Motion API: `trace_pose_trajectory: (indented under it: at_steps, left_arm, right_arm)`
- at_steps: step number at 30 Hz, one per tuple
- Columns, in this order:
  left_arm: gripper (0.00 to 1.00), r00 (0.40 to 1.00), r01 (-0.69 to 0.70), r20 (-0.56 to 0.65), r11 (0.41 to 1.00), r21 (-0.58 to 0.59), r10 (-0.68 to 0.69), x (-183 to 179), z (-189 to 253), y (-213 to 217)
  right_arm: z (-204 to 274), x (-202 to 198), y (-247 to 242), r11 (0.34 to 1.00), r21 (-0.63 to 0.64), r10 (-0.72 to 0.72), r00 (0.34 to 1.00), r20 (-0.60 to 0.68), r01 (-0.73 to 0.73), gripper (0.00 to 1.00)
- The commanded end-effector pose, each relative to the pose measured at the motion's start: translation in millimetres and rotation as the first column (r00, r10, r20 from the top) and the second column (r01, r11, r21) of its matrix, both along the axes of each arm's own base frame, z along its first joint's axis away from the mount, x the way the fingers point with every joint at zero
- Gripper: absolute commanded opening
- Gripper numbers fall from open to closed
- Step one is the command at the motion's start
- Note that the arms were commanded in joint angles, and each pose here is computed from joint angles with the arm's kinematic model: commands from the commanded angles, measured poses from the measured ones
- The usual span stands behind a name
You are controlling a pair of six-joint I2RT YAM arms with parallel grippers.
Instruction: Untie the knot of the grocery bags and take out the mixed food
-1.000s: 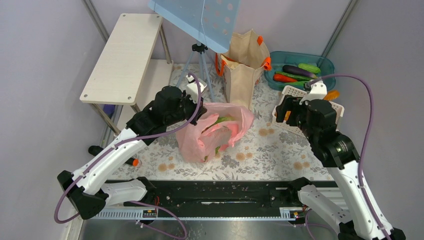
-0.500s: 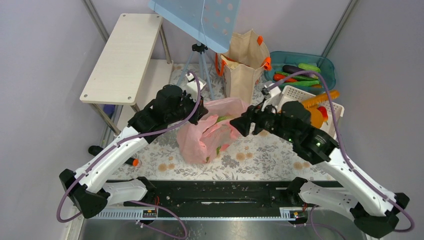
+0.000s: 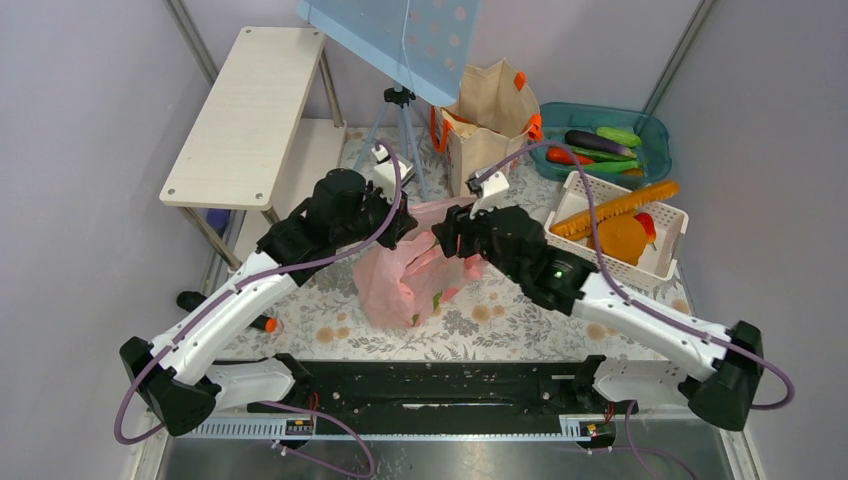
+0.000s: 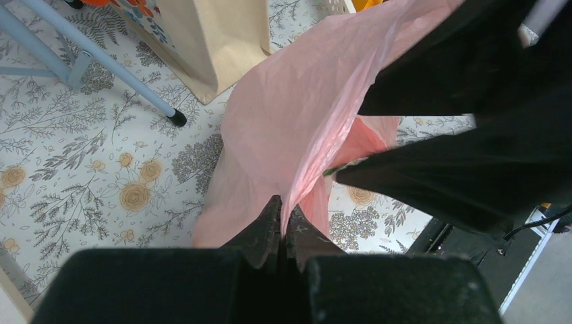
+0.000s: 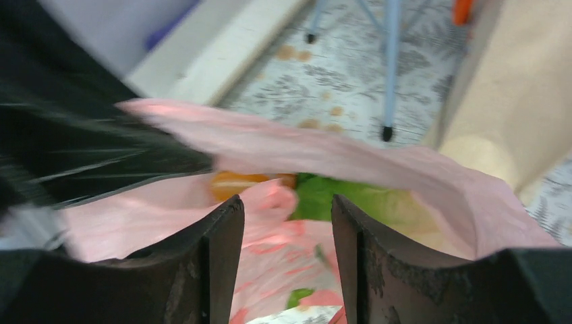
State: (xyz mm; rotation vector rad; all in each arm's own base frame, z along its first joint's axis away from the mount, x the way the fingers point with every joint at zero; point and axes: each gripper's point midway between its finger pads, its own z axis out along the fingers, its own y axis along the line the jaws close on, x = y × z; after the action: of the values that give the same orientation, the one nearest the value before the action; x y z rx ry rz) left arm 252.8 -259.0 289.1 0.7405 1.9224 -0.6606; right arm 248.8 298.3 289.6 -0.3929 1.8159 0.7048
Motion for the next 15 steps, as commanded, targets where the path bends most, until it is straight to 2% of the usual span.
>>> trace_pose_trajectory:
  at_steps: [1,4,9,12,15]
  left_arm:
    - [0.0,0.999,0.023,0.048,0.998,-0.055,-0.02,2.7,17.6,-6.3]
    - [0.0,0.998,0.029,0.048,0.998,-0.057,-0.026,2.1,17.7,-7.0]
    - [0.0,0.998,0.022,0.058,0.998,-0.053,-0.019,2.6,18.8,-4.9]
    - [0.0,0.994,-0.049,0.094,0.998,-0.034,0.052,10.9,21.2,7.3]
    - [0.0,0.978,-0.161,0.129,0.987,-0.019,0.162,23.5,24.2,26.0]
  right_arm:
    - [-18.8,47.8,-26.4,0.957,-0.07,-0.272,0.953,0.133,0.283,0.58]
    - [-40.2,65.1,-28.6,0.931,-0.113,-0.327,0.93,0.168,0.348,0.61]
    - [-85.4,79.2,-20.2,0.907,-0.25,-0.321,0.94,0.114,0.34,0.7]
    - [-110.5,67.1,-31.6,0.889,-0.324,-0.325,0.944,0.05,0.323,0.79]
    - [-131.6,44.0,-68.1,0.836,-0.44,-0.371,0.929,-0.013,0.328,0.91]
